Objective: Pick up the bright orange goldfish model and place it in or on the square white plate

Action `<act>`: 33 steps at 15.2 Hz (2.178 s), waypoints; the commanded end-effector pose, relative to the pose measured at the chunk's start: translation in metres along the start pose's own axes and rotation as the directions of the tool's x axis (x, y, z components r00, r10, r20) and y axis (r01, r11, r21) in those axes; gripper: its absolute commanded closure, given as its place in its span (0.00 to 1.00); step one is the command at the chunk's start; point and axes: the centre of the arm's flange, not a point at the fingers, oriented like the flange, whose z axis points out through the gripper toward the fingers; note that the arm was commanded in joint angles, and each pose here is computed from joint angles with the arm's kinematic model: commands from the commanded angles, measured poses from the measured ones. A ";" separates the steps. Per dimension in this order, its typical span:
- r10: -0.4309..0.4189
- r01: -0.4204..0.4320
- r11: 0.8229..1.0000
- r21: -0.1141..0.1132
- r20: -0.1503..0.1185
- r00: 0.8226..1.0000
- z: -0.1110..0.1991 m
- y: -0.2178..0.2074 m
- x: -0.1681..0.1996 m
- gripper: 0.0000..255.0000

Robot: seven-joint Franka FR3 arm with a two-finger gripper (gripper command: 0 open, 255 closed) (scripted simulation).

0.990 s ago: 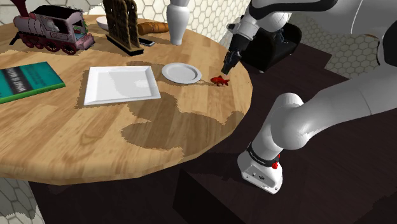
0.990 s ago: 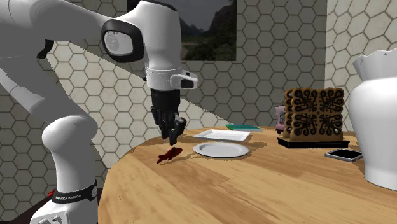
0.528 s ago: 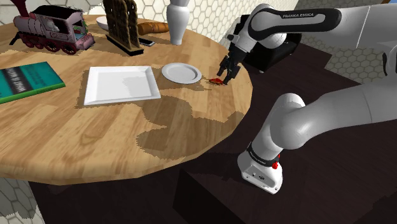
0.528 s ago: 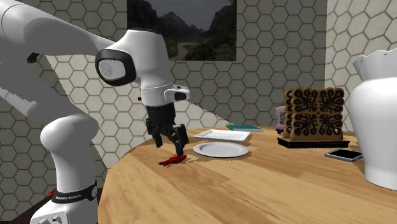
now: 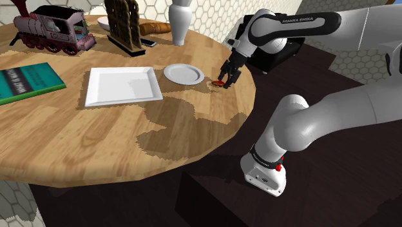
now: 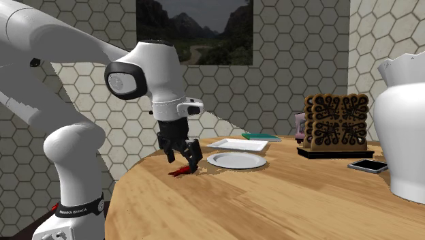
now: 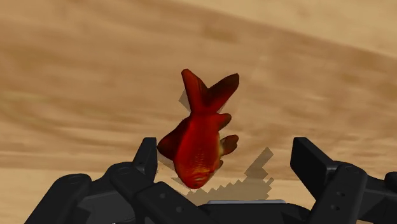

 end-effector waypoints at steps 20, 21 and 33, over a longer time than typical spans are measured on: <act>0.000 0.000 1.000 0.000 0.000 1.000 -0.034 -0.005 0.013 1.00; 0.000 0.000 1.000 0.000 0.000 1.000 -0.039 -0.006 0.015 1.00; 0.000 0.000 1.000 0.000 0.000 1.000 -0.077 -0.015 0.057 1.00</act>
